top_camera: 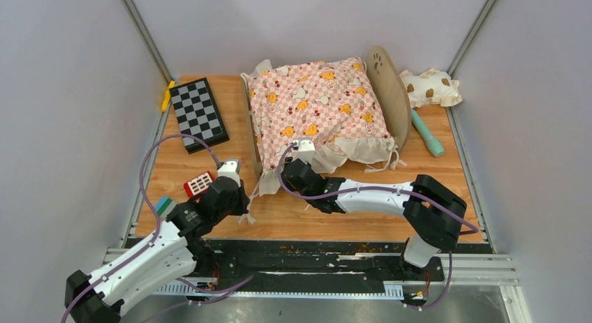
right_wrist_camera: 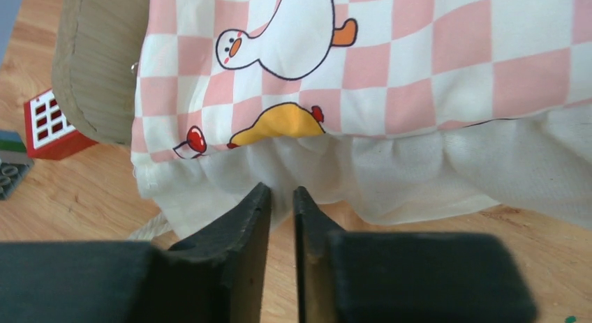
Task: Set up the pet bed
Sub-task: Adjust the ropes on the bed frame.
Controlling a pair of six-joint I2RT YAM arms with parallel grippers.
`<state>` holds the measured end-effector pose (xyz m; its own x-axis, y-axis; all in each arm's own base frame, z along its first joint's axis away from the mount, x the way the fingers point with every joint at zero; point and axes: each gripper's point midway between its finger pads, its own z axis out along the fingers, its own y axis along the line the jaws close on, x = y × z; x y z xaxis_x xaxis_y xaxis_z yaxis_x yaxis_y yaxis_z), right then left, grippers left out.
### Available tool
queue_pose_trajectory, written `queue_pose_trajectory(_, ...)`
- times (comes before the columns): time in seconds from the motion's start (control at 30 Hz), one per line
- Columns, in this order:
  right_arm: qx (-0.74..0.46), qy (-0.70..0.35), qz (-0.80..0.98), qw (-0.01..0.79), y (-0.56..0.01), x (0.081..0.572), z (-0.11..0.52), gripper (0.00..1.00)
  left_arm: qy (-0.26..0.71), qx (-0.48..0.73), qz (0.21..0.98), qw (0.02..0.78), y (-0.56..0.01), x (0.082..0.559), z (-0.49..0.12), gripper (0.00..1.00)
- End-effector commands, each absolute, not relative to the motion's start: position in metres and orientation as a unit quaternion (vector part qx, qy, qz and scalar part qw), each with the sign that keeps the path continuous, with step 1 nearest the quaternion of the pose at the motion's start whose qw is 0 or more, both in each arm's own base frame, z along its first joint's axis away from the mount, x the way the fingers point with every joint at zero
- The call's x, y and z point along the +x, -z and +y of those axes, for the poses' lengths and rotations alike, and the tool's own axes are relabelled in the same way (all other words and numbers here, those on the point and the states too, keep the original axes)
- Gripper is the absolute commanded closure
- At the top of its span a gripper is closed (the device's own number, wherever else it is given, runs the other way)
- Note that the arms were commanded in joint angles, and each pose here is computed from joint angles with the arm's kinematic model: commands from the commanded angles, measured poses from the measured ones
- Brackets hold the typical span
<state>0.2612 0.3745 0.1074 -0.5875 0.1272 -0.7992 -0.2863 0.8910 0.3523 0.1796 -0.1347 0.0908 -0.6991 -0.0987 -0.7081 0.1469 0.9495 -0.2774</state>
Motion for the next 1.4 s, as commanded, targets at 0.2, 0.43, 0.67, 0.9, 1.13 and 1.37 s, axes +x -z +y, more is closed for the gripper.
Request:
queue_pose_trajectory(0.2, -0.014, -0.204, 0.840, 0.503, -0.136, 0.279, 0.352, 0.97, 0.154, -0.012, 0.896, 0.417, -0.107, 0.186, -0.127, 1.00)
queue_pose_trajectory(0.43, -0.025, -0.150, 0.839, 0.522, -0.139, 0.283, 0.330, 1.00, 0.164, -0.019, 0.888, 0.430, -0.122, 0.186, -0.127, 1.00)
queue_pose_trajectory(0.67, -0.052, -0.122, 0.846, 0.517, -0.130, 0.282, 0.323, 0.98, 0.208, 0.004, 0.879, 0.429, -0.143, 0.181, -0.141, 1.00)
queue_pose_trajectory(0.9, -0.074, -0.165, 0.838, 0.514, -0.148, 0.271, 0.326, 0.63, 0.224, 0.033, 0.881, 0.416, -0.150, 0.173, -0.148, 1.00)
queue_pose_trajectory(1.13, -0.065, -0.199, 0.822, 0.530, -0.177, 0.257, 0.307, 0.56, 0.233, 0.058, 0.901, 0.362, -0.131, 0.161, -0.159, 0.86)
queue_pose_trajectory(1.37, -0.054, -0.209, 0.814, 0.539, -0.190, 0.252, 0.294, 0.54, 0.236, 0.058, 0.920, 0.308, -0.120, 0.149, -0.165, 0.53)
